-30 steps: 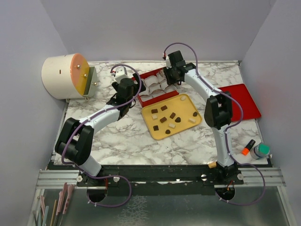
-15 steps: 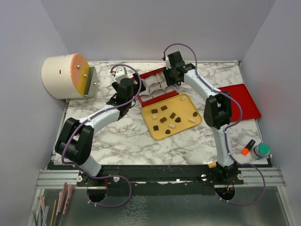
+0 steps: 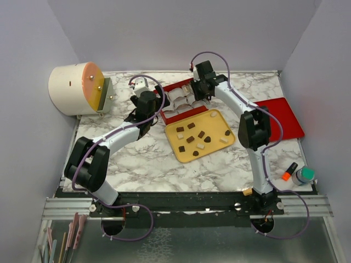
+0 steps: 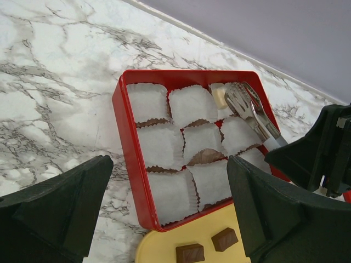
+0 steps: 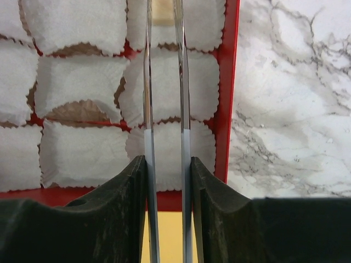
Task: Pack the chocolate
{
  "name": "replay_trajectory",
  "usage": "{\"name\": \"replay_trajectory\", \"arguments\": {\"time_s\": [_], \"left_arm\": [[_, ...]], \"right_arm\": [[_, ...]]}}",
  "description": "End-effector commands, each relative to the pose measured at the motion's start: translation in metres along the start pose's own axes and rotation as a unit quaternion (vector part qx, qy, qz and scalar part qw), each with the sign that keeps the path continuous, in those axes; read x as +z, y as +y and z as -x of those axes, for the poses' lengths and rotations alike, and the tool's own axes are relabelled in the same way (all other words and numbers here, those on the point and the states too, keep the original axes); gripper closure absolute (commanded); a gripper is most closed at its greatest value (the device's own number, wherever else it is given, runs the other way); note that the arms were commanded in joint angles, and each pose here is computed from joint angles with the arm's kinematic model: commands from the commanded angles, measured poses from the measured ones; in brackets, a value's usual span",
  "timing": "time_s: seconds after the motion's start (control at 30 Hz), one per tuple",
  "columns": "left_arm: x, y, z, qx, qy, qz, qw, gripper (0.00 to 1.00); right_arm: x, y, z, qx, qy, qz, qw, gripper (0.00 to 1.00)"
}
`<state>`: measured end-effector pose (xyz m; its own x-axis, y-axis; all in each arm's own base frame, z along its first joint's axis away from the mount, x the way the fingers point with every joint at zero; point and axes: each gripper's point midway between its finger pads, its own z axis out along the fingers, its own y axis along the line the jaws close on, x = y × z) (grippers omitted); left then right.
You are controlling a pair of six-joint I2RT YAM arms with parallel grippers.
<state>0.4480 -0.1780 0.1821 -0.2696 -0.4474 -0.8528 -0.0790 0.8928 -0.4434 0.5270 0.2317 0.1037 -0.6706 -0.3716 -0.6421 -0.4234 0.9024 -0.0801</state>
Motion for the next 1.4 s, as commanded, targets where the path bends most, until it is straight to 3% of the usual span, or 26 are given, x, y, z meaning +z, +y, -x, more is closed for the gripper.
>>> {"name": "replay_trajectory", "arguments": {"time_s": [0.0, 0.6, 0.9, 1.07, 1.37], "left_arm": [[0.003, 0.005, -0.007, 0.008, 0.014, 0.004, 1.000, 0.04], [0.002, 0.003, -0.014, -0.004, 0.028, 0.002, 1.000, 0.04], [0.001, 0.004, -0.016, -0.008, 0.031, 0.001, 1.000, 0.04], [0.001, 0.004, -0.016, -0.007, 0.031, 0.001, 0.999, 0.04], [-0.002, 0.007, -0.017, -0.007, 0.030, 0.003, 1.000, 0.05]], "right_arm": [[-0.036, -0.003, 0.015, 0.004, -0.032, 0.006, 0.999, 0.66], [-0.144, 0.036, -0.075, -0.004, -0.039, 0.033, 0.999, 0.68], [-0.151, 0.063, -0.124, 0.010, -0.013, 0.052, 0.999, 0.62], [-0.153, 0.068, -0.128, 0.015, -0.010, 0.065, 0.998, 0.53], [-0.151, 0.071, -0.132, 0.017, -0.005, 0.072, 0.997, 0.52]]}}
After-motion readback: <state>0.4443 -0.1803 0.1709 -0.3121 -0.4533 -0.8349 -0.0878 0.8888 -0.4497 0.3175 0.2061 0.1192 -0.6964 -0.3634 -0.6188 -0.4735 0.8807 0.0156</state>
